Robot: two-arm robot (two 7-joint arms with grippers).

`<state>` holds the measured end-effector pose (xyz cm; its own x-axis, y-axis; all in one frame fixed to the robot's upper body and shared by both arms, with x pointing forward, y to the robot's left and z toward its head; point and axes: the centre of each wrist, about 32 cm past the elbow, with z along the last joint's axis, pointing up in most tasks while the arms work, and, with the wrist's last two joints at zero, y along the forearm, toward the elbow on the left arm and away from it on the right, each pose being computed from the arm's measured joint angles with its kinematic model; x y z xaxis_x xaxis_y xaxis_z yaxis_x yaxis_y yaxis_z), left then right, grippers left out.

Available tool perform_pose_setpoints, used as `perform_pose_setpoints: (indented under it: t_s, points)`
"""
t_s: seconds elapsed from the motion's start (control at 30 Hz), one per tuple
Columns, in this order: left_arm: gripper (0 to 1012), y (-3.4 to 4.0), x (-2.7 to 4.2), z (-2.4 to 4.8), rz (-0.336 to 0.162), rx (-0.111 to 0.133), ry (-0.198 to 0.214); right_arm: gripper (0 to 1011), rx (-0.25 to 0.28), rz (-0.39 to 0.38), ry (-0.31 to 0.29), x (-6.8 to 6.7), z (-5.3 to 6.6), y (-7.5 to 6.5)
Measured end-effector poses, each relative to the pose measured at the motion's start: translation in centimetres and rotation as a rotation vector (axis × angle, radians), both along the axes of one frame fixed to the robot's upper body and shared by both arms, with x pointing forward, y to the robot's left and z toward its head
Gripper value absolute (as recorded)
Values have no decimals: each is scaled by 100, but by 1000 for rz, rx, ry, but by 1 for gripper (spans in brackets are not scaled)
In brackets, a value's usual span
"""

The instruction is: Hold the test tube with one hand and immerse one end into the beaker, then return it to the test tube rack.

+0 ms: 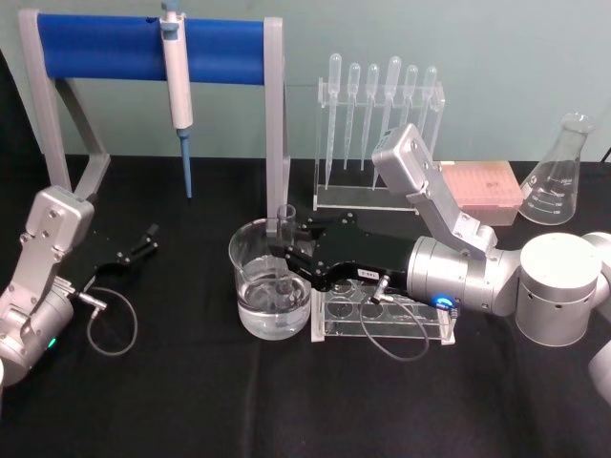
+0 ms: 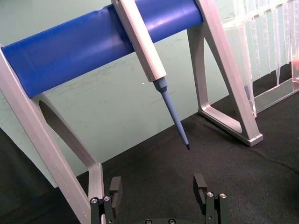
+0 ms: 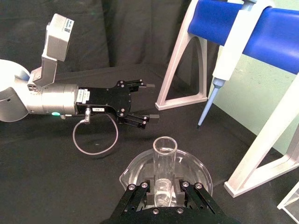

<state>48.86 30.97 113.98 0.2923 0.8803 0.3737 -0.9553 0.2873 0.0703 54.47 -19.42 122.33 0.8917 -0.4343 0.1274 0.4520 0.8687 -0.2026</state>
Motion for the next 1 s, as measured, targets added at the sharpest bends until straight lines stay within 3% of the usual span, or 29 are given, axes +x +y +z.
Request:
perform_pose_setpoints:
  t_s: [1.0]
  points:
    - [1000, 0, 0, 0, 0, 0, 0, 234, 0, -1, 0, -1, 2, 1]
